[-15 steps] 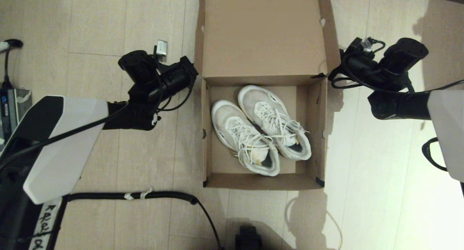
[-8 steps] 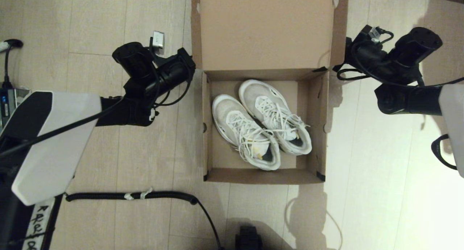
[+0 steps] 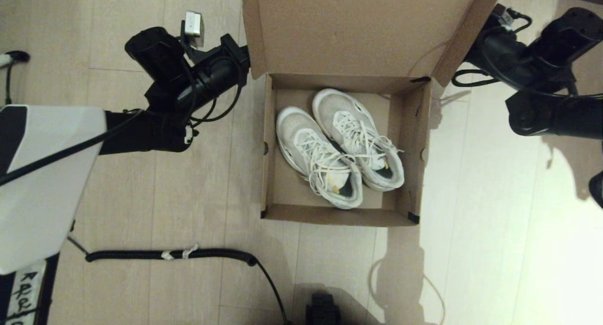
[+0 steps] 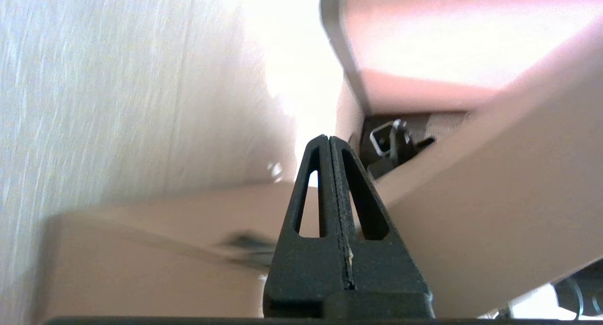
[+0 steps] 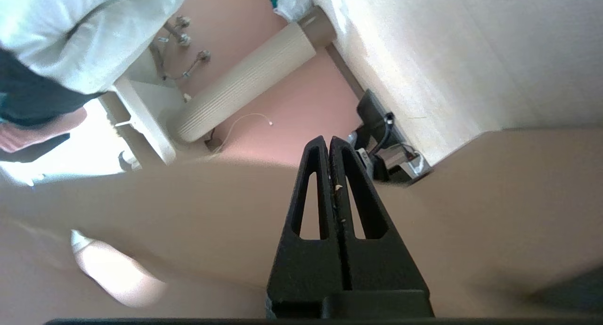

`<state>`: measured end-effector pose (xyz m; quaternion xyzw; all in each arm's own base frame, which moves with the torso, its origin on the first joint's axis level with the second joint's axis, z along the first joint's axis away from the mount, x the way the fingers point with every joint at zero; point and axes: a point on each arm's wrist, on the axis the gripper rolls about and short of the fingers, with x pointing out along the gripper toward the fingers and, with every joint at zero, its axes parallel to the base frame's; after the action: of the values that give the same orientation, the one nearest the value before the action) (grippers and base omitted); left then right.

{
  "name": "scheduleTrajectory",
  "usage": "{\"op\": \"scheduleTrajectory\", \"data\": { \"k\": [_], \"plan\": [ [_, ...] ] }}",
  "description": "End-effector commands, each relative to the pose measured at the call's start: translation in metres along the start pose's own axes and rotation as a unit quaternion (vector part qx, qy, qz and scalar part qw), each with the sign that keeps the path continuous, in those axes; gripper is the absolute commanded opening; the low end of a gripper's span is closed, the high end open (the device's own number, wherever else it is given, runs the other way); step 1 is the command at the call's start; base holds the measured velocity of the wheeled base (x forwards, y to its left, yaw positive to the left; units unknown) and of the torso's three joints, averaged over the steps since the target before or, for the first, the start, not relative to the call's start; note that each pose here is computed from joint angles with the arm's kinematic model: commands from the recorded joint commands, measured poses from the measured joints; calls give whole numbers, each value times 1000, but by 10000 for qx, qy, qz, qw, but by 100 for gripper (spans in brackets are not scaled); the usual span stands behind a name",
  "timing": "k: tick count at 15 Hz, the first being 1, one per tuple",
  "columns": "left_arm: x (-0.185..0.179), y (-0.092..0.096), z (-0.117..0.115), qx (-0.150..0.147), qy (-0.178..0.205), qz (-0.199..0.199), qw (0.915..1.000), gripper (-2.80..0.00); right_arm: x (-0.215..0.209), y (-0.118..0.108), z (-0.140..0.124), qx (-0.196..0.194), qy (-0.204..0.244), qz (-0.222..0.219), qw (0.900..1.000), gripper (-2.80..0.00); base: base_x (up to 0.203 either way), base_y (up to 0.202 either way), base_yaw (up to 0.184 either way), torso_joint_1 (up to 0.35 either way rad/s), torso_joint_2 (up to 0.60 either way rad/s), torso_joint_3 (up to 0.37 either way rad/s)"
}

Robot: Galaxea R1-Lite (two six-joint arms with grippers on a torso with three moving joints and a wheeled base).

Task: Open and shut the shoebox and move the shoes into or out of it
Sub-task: Close the shoe box

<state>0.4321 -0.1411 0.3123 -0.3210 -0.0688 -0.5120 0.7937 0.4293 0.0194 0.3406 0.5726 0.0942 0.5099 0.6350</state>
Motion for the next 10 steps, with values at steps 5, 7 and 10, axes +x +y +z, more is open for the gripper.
{"op": "scheduleTrajectory", "data": {
  "k": [5, 7, 10],
  "plan": [
    [3, -27, 13, 101, -73, -257, 9996, -280, 1, 34, -8, -190, 239, 144, 9994, -280, 0, 0, 0, 0, 0, 0],
    [3, -37, 18, 154, -73, -367, 9992, -280, 1, 48, -11, -234, 266, 209, 9992, -280, 0, 0, 0, 0, 0, 0],
    [3, -57, 29, 243, -157, -499, 9983, -280, -1, 76, -19, -258, 320, 315, 9987, -280, 0, 0, 0, 0, 0, 0]
  ]
}}
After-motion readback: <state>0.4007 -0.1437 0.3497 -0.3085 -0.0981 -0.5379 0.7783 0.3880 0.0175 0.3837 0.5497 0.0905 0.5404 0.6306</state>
